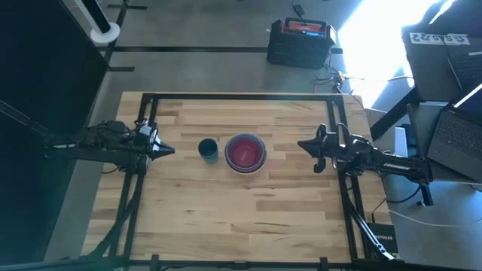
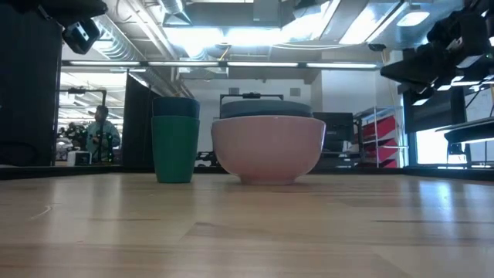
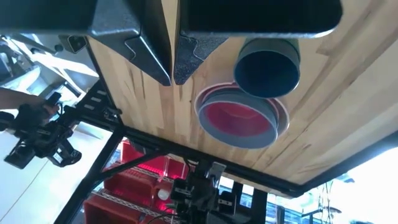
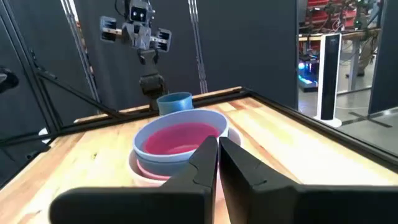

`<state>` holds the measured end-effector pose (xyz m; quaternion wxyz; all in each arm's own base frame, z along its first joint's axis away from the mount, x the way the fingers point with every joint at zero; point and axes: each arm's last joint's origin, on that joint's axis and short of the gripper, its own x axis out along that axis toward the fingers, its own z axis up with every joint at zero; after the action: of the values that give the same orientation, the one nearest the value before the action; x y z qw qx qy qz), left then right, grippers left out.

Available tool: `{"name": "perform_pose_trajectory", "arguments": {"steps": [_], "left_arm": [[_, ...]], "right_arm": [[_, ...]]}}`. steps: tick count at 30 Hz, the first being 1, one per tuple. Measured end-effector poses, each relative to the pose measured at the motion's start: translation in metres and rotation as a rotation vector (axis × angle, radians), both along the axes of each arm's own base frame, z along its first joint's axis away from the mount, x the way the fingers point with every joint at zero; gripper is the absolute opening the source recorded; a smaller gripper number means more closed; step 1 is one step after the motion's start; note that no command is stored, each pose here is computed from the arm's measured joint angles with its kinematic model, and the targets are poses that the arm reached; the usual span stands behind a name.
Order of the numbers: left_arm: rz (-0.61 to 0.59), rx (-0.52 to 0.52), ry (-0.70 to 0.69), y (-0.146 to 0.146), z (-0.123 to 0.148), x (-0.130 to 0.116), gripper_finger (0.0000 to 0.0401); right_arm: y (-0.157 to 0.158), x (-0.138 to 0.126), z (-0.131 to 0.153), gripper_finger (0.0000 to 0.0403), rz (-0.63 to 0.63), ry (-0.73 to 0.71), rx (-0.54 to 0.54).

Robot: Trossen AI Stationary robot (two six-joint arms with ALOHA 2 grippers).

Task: Nest bowls inside each other
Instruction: Return to Home Position

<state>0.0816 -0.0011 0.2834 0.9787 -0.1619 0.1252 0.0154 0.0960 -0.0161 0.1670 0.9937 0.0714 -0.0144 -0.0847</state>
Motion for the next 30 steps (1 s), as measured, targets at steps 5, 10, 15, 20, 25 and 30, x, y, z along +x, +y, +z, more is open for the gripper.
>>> {"name": "perform_pose_trajectory", "arguments": {"steps": [5, 10, 15, 20, 25, 30], "left_arm": [[0.006, -0.021, 0.025, 0.0, -0.0023, -0.0006, 0.0], [0.006, -0.022, 0.02, 0.0, -0.0018, -0.0005, 0.0], [0.005, -0.017, 0.017, 0.0, -0.0016, -0.0004, 0.0], [0.004, -0.012, 0.015, 0.0001, -0.0014, -0.0004, 0.0], [0.005, -0.013, 0.015, 0.0001, -0.0014, -0.0004, 0.0], [0.005, -0.011, 0.004, 0.0001, -0.0003, -0.0001, 0.0]], "right_arm": [[0.0006, 0.0021, -0.0026, 0.0001, 0.028, 0.031, 0.01], [0.0011, 0.004, -0.0047, 0.0001, 0.057, 0.057, 0.022], [0.0006, 0.0048, -0.0059, 0.0001, 0.047, 0.072, 0.025], [0.0, 0.0054, -0.0071, 0.0001, 0.03, 0.085, 0.027], [0.0, 0.0054, -0.0071, 0.0001, 0.028, 0.084, 0.037], [0.0, 0.0054, -0.0071, 0.0001, 0.027, 0.079, 0.063]]}}
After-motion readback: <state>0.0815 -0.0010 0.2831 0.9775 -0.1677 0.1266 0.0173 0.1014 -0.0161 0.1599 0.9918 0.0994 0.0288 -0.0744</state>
